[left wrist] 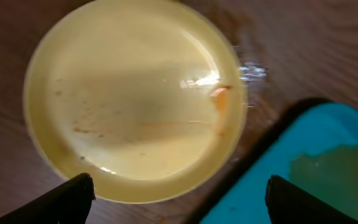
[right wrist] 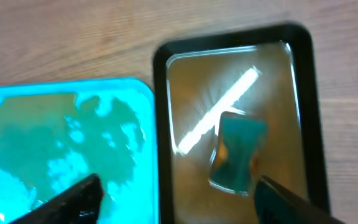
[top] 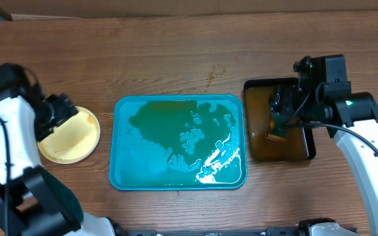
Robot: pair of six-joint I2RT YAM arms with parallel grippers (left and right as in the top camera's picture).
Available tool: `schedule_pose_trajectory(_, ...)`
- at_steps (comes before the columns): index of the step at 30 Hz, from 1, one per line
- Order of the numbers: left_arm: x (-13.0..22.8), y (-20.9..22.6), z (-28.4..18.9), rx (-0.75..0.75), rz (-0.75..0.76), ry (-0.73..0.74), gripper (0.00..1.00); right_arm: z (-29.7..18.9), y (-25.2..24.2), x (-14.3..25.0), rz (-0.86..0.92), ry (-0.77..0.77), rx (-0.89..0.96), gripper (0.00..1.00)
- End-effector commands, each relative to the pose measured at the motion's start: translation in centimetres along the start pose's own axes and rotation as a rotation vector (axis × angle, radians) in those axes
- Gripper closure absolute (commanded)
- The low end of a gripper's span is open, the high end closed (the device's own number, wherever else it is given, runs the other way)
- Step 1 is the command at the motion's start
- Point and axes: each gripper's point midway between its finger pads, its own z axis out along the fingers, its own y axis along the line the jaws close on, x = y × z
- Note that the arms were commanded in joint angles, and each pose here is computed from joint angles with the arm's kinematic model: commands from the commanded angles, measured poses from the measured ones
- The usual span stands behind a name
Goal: Clean dirty plates on tray and stack at the side
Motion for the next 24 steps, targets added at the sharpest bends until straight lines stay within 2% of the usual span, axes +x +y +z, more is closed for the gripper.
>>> schedule_pose_trajectory(1,0.9,-5.1,-4.0,0.137,0.199,-0.091,0.11,-0.9,0.9,-1.2,-0.045,-0.046,-0.042,0.12)
schedule_pose_trajectory(3,2.6,-6.6,-5.2,0.148,0.279,-0.086,0.11,-0.9,0.8,-0.5,-0.067,-0.019,-0.039,0.12)
schedule_pose_trajectory(4,3.6,-6.8,-5.7,0.143,0.298,-0.065,0.03,-0.8,0.7,-0.1,-0.065,-0.004,-0.035,0.00)
schedule_pose_trajectory(9,9.0,-6.7,-7.3,0.141,0.347,0.079,0.00,-1.3,0.0,1.4,0.005,0.048,-0.001,0.00)
schedule_pose_trajectory(12,10.6,-6.1,-8.3,0.140,0.393,0.088,0.00,-1.9,0.0,2.2,0.017,0.047,-0.002,0.00)
schedule_pose_trajectory(18,12.8,-6.2,-10.6,0.242,0.457,-0.091,0.00,-4.0,-0.2,4.4,0.000,-0.057,-0.023,0.00)
schedule_pose_trajectory(24,15.1,-6.8,-13.4,0.384,0.544,-0.415,0.00,-7.3,-0.8,6.7,-0.028,-0.261,-0.036,0.00)
